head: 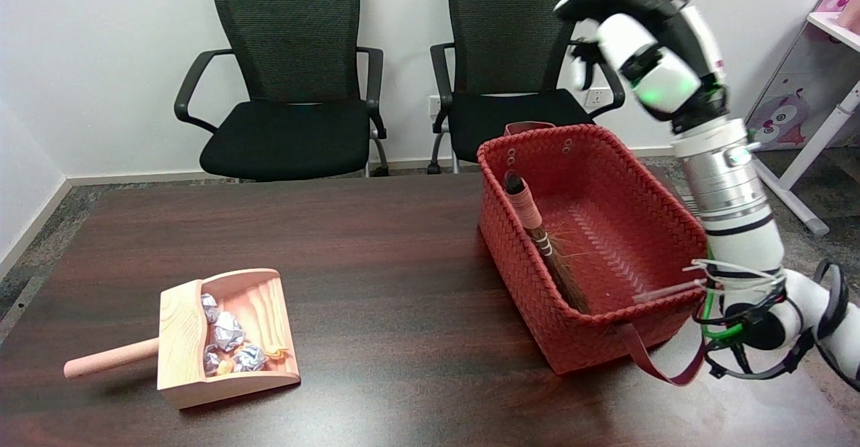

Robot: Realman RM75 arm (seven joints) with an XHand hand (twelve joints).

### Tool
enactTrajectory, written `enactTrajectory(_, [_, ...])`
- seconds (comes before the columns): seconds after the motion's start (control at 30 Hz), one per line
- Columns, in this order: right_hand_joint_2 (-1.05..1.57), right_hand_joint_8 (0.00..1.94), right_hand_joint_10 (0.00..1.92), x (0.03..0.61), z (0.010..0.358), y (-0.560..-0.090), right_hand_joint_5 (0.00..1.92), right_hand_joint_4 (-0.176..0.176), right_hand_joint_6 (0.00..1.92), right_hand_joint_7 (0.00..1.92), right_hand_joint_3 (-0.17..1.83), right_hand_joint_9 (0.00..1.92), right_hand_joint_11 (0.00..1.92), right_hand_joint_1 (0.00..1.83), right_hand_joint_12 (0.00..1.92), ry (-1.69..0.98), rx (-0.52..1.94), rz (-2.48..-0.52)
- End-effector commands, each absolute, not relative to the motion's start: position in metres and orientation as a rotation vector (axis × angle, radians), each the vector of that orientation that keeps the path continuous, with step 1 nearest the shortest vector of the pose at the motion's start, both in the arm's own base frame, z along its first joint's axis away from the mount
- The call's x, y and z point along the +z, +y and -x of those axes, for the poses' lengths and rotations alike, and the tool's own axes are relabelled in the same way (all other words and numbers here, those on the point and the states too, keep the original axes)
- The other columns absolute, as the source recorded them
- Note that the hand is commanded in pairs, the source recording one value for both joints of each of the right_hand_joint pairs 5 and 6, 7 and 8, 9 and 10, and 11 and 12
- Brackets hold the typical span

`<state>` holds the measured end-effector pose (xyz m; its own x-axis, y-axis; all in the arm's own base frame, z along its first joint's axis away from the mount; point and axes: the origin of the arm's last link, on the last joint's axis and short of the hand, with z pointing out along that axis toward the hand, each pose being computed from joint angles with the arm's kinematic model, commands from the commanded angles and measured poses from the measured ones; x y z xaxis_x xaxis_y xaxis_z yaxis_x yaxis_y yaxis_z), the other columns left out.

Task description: Place the broom in the basket.

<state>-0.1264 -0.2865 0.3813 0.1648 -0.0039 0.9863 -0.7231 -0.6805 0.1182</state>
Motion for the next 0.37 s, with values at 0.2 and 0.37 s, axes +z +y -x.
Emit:
enactTrajectory(0.2, [0.86, 0.68, 0.65, 0.43, 0.107, -0.27, 0.68, -0.176, 0.68, 0.68, 1.27, 0.65, 1.32, 0.78, 1.32, -0.559, 1.598, -1.908])
enactTrajectory(0.37, [0.87, 0.58, 0.63, 0.449, 0.11, -0.276, 0.58, -0.176, 0.58, 0.58, 1.21, 0.63, 1.33, 0.81, 1.33, -0.529, 1.462, -1.903])
